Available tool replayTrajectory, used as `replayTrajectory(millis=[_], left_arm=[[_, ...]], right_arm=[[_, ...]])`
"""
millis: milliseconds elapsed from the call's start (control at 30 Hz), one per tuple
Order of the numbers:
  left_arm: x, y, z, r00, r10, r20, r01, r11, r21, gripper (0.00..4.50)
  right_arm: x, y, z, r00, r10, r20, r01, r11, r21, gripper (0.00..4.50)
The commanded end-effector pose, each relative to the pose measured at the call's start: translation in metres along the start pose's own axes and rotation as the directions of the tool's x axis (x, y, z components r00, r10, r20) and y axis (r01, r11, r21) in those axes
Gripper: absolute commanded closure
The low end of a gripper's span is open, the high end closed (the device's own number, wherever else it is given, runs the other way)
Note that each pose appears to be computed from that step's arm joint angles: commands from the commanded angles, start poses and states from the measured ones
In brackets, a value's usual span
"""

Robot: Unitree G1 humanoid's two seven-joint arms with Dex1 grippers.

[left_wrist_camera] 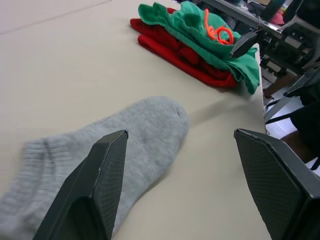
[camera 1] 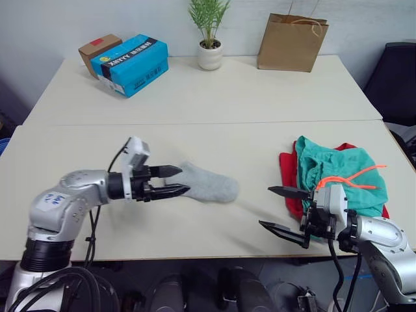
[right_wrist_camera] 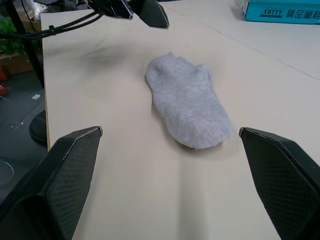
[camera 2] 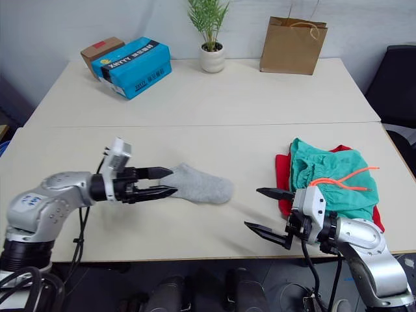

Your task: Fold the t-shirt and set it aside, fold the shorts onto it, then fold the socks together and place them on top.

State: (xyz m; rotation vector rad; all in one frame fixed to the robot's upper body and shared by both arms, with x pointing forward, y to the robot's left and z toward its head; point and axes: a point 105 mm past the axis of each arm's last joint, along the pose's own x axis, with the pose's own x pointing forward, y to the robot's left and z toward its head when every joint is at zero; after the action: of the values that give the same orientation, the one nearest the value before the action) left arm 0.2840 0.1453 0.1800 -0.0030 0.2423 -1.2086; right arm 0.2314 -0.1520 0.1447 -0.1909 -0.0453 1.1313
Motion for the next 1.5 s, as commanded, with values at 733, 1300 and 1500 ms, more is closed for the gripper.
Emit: replayTrajectory(millis=[733, 1300, 1500], left_arm=[[0.016, 0.114, -0.027, 0.924, 0.359, -0.128, -0.327, 0.919, 0.221, 4.47], [-0.002, 0.071, -0.056, 0.940, 0.256, -0.227, -0.239, 0.966, 0.098, 4.47], [-0.034, 0.065, -0.021, 0.944, 0.328, -0.042, -0.327, 0.945, 0.020, 4.31]], right_arm=[[0.085, -0.001, -0.050, 0.979, 0.005, -0.204, -0.024, 0.996, -0.090, 4.50], [0.093, -0.019, -0.053, 0.971, 0.049, -0.235, -0.083, 0.987, -0.136, 4.50], [0.064, -0.015, -0.030, 0.974, 0.165, -0.154, -0.159, 0.986, 0.048, 3.89]])
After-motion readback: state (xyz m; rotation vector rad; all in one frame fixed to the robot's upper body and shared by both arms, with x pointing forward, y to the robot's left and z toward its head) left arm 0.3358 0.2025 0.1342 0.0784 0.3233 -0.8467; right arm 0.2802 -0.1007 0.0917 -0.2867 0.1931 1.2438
